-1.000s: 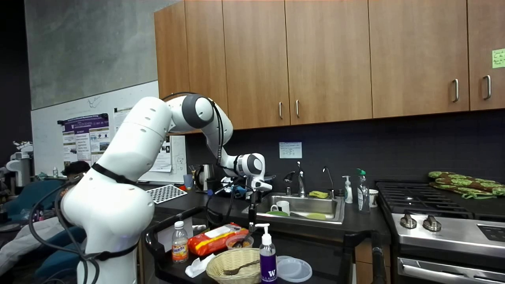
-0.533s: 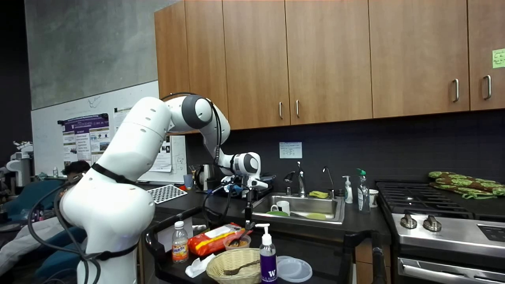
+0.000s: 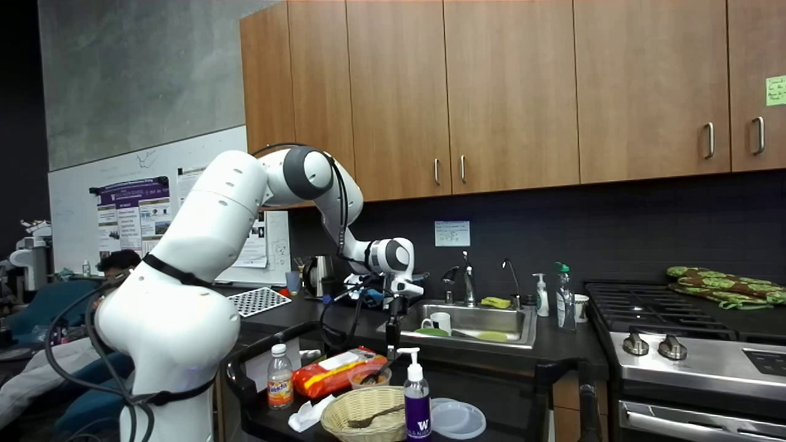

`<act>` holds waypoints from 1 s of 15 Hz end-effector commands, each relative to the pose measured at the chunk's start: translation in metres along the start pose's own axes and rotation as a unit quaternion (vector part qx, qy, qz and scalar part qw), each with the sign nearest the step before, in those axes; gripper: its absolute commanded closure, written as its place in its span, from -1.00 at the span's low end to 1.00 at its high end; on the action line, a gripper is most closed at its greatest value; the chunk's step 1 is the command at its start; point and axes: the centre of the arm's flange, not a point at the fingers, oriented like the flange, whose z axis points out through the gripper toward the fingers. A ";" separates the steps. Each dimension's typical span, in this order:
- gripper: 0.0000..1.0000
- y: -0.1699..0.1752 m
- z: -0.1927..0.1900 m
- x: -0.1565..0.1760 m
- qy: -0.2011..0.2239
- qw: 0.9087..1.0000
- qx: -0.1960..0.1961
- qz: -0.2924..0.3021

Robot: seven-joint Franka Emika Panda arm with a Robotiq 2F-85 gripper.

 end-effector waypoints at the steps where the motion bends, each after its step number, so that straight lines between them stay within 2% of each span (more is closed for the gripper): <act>1: 0.97 0.005 0.000 -0.002 -0.018 0.999 0.016 0.033; 6: 0.97 -0.003 -0.005 -0.003 -0.036 0.998 0.032 0.051; 15: 0.97 -0.005 -0.013 0.003 -0.036 0.997 0.044 0.057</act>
